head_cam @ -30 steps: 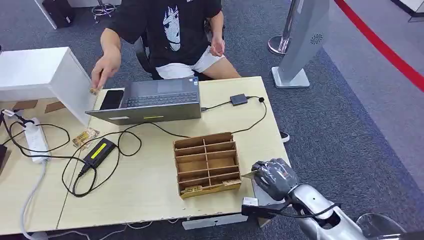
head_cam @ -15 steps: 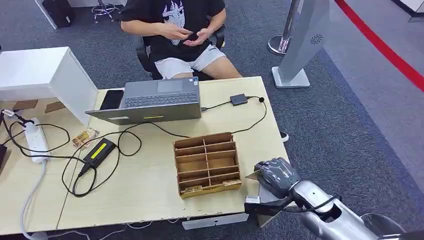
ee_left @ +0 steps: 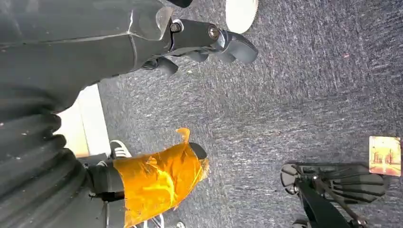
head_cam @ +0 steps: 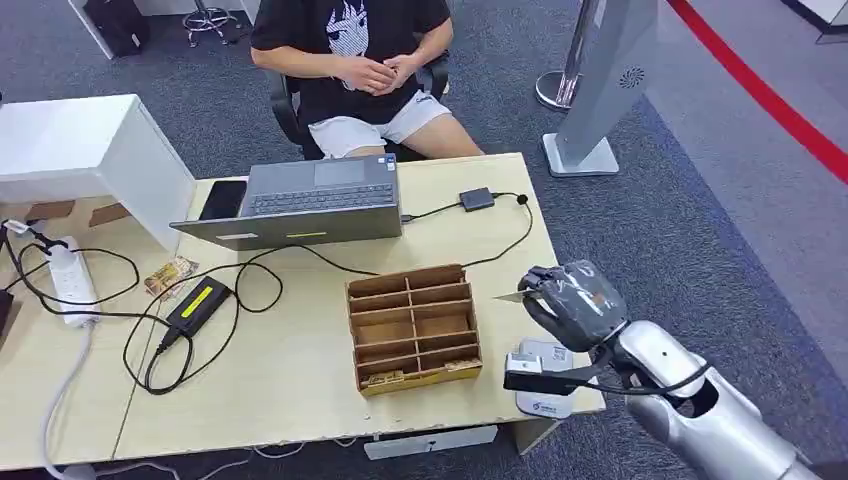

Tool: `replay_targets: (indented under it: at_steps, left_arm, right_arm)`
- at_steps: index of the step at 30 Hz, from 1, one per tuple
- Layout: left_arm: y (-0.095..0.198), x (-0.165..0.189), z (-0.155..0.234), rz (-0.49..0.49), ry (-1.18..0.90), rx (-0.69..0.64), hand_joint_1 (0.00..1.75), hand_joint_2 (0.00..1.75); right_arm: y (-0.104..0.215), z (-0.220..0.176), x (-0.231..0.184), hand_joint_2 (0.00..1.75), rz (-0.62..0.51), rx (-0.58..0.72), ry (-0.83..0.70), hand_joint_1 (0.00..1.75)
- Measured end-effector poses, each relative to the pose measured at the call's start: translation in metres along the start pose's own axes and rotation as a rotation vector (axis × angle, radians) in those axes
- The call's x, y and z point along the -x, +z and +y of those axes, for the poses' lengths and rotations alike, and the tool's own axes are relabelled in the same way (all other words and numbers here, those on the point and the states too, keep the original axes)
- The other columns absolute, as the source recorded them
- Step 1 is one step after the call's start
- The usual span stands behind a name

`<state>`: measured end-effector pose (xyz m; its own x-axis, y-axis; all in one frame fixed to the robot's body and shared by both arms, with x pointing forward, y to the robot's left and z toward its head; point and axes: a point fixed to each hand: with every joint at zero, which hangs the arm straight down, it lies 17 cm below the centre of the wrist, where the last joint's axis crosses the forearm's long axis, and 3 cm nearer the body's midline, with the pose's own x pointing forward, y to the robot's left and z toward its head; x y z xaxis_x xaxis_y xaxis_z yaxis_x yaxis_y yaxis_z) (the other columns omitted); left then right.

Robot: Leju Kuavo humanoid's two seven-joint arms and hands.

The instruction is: Pass the card to the sensor for recognition and then transmit it.

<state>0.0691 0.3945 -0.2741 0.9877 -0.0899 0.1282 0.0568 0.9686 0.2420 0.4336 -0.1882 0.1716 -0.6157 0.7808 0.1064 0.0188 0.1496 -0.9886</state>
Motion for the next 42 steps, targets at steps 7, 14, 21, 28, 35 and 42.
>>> replay_targets:
  at_steps: [7, 14, 21, 28, 35, 42]
  left_arm:
    - [0.000, -0.013, -0.002, -0.016, -0.046, 0.014, 0.00, 1.75]
    - [0.002, -0.043, -0.007, -0.040, -0.107, 0.031, 0.00, 1.75]
    - [0.003, -0.059, -0.014, -0.052, -0.159, 0.045, 0.00, 1.75]
    - [0.004, -0.061, -0.016, -0.056, -0.170, 0.047, 0.00, 1.75]
    - [0.005, -0.069, -0.017, -0.060, -0.202, 0.047, 0.00, 1.75]
    - [0.005, -0.073, -0.016, -0.064, -0.210, 0.045, 0.00, 1.75]
  right_arm:
    - [-0.077, -0.068, -0.011, 1.75, -0.035, 0.061, 0.017, 1.75]
    - [-0.178, -0.116, -0.040, 1.75, -0.018, 0.042, 0.005, 1.75]
    - [-0.230, -0.122, -0.048, 1.75, 0.059, -0.012, -0.013, 1.75]
    - [-0.242, -0.117, -0.052, 1.75, 0.073, -0.040, -0.012, 1.75]
    - [-0.251, -0.097, -0.052, 1.75, 0.120, -0.088, -0.015, 1.75]
    - [-0.253, -0.079, -0.056, 1.75, 0.132, -0.128, -0.018, 0.00]
